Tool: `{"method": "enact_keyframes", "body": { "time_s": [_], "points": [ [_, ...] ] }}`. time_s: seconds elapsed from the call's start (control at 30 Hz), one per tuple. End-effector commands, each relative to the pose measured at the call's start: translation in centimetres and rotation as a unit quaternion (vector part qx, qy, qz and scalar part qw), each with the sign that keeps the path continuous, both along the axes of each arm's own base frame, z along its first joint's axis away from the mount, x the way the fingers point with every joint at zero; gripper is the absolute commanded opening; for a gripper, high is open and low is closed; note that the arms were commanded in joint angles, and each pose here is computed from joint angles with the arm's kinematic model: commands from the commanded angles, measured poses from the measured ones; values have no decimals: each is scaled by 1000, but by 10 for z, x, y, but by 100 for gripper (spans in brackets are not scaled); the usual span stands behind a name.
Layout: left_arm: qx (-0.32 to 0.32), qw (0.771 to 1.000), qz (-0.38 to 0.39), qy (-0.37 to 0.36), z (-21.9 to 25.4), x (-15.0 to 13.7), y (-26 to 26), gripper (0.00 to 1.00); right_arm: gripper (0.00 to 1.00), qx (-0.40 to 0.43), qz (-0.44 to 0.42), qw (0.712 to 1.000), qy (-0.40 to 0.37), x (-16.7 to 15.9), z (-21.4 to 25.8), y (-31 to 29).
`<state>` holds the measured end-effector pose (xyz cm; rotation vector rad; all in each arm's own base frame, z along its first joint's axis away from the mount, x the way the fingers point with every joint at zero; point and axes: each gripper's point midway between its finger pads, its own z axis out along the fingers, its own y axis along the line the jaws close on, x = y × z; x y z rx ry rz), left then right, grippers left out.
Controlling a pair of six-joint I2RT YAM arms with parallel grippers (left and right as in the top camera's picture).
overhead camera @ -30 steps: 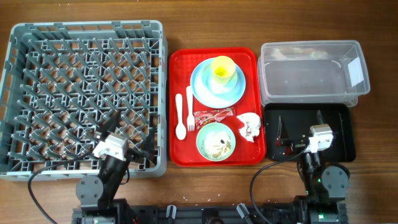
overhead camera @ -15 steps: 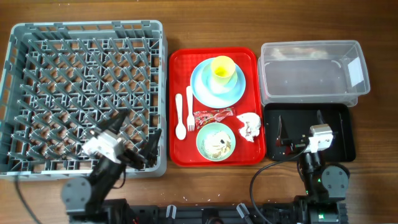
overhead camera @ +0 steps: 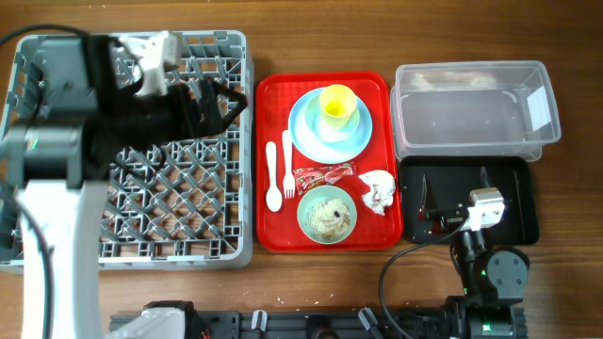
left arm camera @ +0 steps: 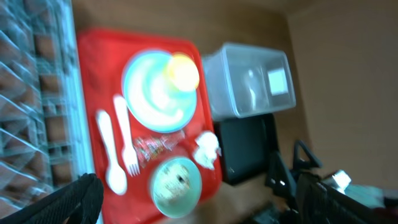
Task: Sort waste into correct bins and load items into the dishwasher rack
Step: 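Move the left gripper over the tray to the white spoon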
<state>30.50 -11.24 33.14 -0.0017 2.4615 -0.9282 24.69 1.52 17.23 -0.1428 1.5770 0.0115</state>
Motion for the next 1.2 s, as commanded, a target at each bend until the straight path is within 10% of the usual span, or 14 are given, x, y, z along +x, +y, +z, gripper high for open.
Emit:
{"method": "enact_keyframes", "body": {
  "time_s": [0.0, 0.07, 0.1, 0.33, 0.57, 0.8, 1.17],
  "points": [
    [-49, 996, -24, 66, -16, 9, -17, 86, 100, -5, -5, 1000, -4, 0, 1, -1],
    [-36, 995, -8, 97, -33, 16, -13, 12, 100, -5, -5, 1000, -4, 0, 2, -1],
    [-26, 992, 11, 126, -44, 16, -10, 4, 100, -5, -5, 1000, -4, 0, 2, -1],
    [124, 966, 79, 212, -116, -4, -18, 4, 100, -5, -5, 1000, -4, 0, 2, -1],
    [245, 949, 126, 150, -167, -2, -42, 28, 100, -5, -5, 1000, -4, 0, 1, -1],
    [241, 958, 128, 85, -195, 15, -65, 33, 100, -5, -5, 1000, -4, 0, 2, -1],
    [257, 952, 122, 111, -244, -3, -55, 4, 100, -5, -5, 1000, -4, 0, 1, -1]
  ]
}}
